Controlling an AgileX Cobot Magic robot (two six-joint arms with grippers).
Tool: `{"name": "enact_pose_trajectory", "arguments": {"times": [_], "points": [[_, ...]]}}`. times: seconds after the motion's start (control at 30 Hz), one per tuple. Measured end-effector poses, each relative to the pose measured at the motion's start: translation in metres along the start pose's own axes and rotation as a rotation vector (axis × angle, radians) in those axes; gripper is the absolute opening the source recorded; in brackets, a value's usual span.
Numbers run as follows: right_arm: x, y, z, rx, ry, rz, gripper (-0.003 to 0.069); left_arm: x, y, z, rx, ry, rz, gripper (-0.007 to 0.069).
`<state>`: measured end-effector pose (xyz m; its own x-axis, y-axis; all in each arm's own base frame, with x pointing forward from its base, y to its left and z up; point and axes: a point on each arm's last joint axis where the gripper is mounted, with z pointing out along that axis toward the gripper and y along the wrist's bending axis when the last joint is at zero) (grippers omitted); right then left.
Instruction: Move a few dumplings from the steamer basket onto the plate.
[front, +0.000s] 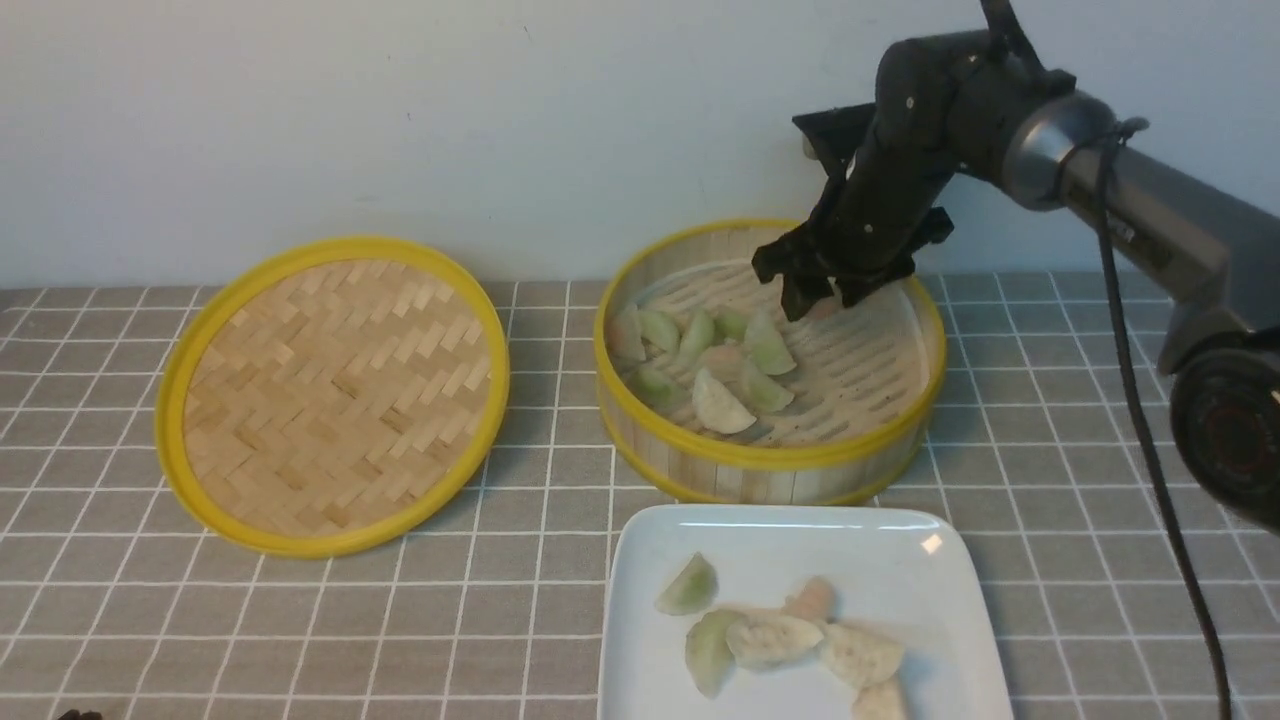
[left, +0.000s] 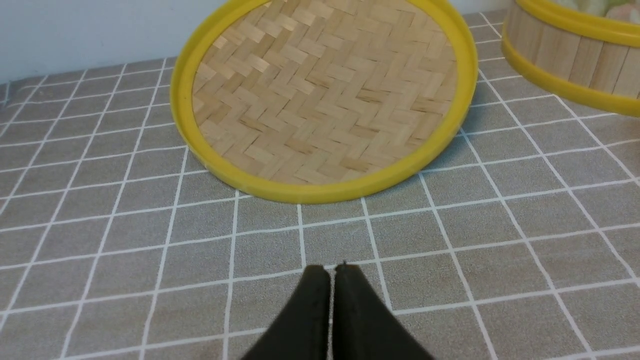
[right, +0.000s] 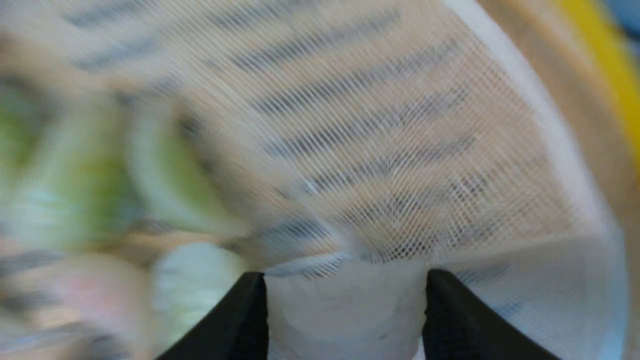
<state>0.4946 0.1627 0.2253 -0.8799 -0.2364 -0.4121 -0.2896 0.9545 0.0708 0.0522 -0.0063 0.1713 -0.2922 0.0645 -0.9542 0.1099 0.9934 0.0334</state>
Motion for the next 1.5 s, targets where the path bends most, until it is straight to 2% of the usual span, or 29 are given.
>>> {"name": "enact_pose_trajectory", "arguments": {"times": [0.13,0.23,0.33,0.6,0.8,0.93,1.03,1.07,1.1,1.17,1.27,1.37,1.47,1.5], "points": [[0.001,0.005,-0.062,-0.003,-0.065,-0.007,0.036,0.0,0.0,0.0,0.0,0.0,0.0,-0.0005],[0.019,0.01,-0.097,-0.009,-0.057,-0.013,0.036,0.0,0.0,0.0,0.0,0.0,0.0,-0.0005],[0.056,0.023,-0.122,-0.04,0.003,-0.022,0.036,0.0,0.0,0.0,0.0,0.0,0.0,-0.0005],[0.164,0.07,-0.117,-0.126,0.19,-0.07,0.036,0.0,0.0,0.0,0.0,0.0,0.0,-0.0005],[0.207,0.093,-0.095,-0.14,0.249,-0.105,0.036,0.0,0.0,0.0,0.0,0.0,0.0,-0.0005],[0.211,0.103,-0.089,-0.167,0.209,-0.111,0.0367,0.0,0.0,0.0,0.0,0.0,0.0,-0.0005],[0.21,0.104,-0.086,-0.17,0.198,-0.103,0.0421,0.0,0.0,0.0,0.0,0.0,0.0,-0.0005],[0.21,0.104,-0.084,-0.165,0.204,-0.096,0.0503,0.0,0.0,0.0,0.0,0.0,0.0,-0.0005],[0.21,0.104,-0.084,-0.165,0.204,-0.093,0.0513,0.0,0.0,0.0,0.0,0.0,0.0,-0.0005],[0.21,0.103,-0.083,-0.159,0.209,-0.087,0.0608,0.0,0.0,0.0,0.0,0.0,0.0,-0.0005],[0.209,0.101,-0.085,-0.142,0.198,-0.093,0.0654,0.0,0.0,0.0,0.0,0.0,0.0,-0.0005],[0.207,0.099,-0.103,-0.14,0.147,-0.099,0.0582,0.0,0.0,0.0,0.0,0.0,0.0,-0.0005],[0.207,0.092,-0.153,-0.149,-0.001,-0.101,0.0347,0.0,0.0,0.0,0.0,0.0,0.0,-0.0005],[0.207,0.092,-0.153,-0.149,-0.001,-0.101,0.0347,0.0,0.0,0.0,0.0,0.0,0.0,-0.0005]]}}
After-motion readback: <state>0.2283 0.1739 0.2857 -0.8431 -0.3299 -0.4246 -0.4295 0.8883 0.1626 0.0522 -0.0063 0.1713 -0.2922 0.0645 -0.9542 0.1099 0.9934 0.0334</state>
